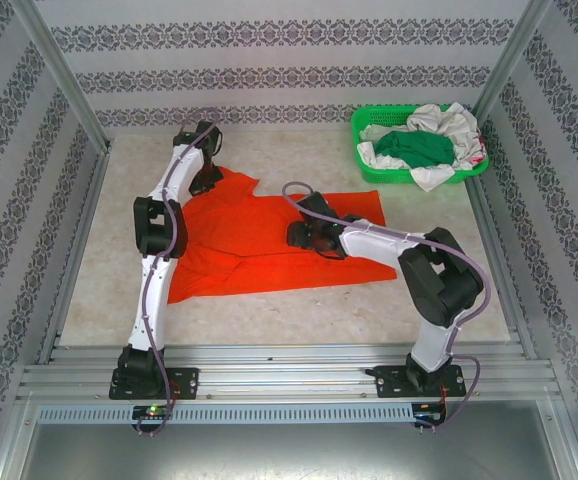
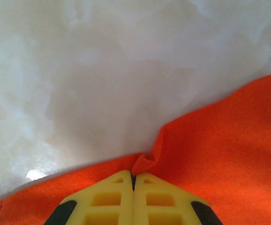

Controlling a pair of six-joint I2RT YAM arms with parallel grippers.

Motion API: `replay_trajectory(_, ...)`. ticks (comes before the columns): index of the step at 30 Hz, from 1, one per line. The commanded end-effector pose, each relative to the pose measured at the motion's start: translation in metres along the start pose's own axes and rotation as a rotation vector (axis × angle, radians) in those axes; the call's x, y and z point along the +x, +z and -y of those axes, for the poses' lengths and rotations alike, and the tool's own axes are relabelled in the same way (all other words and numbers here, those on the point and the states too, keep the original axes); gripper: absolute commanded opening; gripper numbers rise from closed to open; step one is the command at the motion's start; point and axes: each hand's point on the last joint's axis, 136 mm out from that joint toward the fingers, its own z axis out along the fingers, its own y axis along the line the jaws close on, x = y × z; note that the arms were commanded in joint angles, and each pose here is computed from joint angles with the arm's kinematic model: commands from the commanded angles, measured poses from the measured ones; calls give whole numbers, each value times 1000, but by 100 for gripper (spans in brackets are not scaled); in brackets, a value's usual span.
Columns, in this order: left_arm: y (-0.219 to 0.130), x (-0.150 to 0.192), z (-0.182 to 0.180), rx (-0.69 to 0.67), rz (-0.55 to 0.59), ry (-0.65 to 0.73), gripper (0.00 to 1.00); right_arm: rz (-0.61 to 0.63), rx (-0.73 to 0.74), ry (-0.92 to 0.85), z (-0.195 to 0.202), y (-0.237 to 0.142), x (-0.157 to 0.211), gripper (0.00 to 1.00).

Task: Fold and stack the t-shirts

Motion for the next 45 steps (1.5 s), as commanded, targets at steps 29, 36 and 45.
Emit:
replay_trajectory(29,-33,-12,-32,-20,27,38,0,243,349,142,111,-41,-87,57)
replay_trajectory(36,-36,-15,-39,0,64,1,0,250,463,179,156,-24,-130,51)
replay_trajectory(45,-36,-20,-48,8,58,-14,0,201,521,212,179,4,-139,46)
